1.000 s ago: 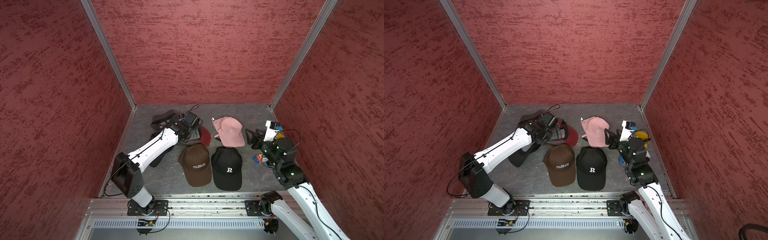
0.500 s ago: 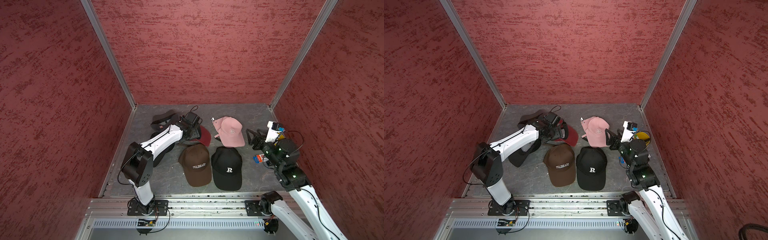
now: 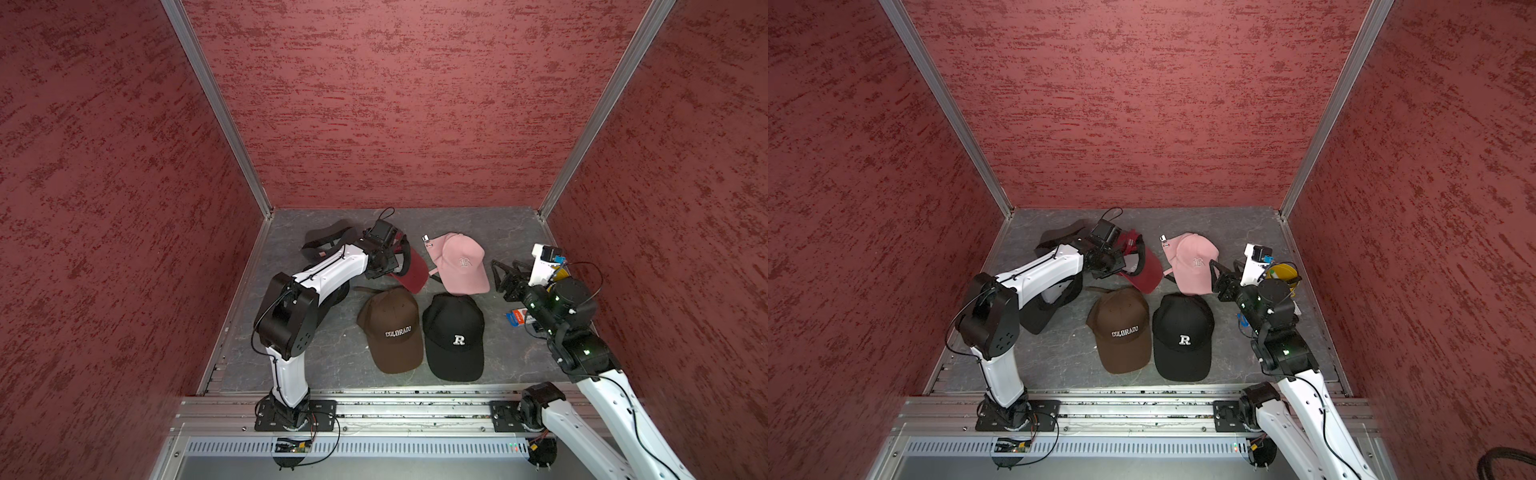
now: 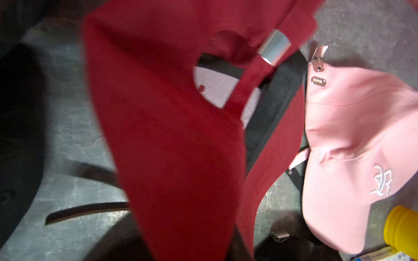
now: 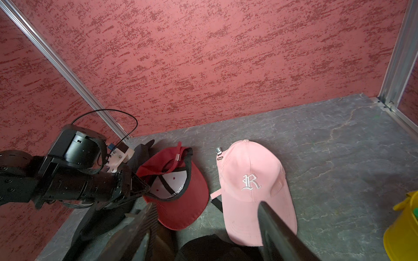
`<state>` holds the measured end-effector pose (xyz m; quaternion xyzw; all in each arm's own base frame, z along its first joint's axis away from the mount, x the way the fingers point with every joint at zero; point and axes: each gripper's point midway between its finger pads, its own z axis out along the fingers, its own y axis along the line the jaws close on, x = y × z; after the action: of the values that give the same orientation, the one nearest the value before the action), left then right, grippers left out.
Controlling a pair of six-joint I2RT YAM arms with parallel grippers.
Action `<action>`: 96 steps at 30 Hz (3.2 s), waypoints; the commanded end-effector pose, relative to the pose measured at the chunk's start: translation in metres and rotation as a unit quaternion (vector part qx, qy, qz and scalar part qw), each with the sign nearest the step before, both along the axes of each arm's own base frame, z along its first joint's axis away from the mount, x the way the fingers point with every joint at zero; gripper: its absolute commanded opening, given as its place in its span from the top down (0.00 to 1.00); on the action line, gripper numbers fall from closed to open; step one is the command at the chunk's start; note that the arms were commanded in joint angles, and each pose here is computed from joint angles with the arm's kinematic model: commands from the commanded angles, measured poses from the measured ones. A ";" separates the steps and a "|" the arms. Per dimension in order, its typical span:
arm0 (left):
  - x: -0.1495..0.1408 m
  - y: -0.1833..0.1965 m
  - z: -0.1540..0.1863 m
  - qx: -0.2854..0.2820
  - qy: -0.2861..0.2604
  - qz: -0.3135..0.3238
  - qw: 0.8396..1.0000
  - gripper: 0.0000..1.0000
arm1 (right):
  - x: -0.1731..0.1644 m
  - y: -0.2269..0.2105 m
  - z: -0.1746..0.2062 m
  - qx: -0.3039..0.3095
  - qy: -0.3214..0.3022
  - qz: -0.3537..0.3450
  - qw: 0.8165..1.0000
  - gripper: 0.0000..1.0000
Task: Open the adjustable buckle of the baseball cap
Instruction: Pick up the baseball cap from the center of the board.
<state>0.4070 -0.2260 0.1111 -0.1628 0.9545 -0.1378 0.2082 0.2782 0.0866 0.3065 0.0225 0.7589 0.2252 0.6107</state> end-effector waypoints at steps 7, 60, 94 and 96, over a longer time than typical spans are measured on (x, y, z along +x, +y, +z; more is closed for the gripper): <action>0.031 -0.022 0.027 -0.049 -0.065 -0.018 0.996 1.00 | 0.002 -0.001 -0.004 -0.007 0.003 -0.004 1.000 0.30; -0.156 -0.159 0.305 -0.161 -0.444 -0.418 0.776 1.00 | -0.015 0.008 0.064 -0.043 -0.146 0.038 0.988 0.34; -0.169 -0.163 0.291 -0.142 -0.447 -0.434 0.769 0.61 | -0.045 0.006 0.085 0.056 -0.199 0.052 0.977 1.00; -0.170 -0.164 0.290 -0.108 -0.457 -0.435 0.768 0.50 | -0.043 0.005 0.085 0.061 -0.193 0.050 0.978 1.00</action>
<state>0.2370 -0.3898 0.3975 0.3160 0.6949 -0.4165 0.4937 0.2355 0.0931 0.3836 -0.0343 0.6221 0.2871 0.7276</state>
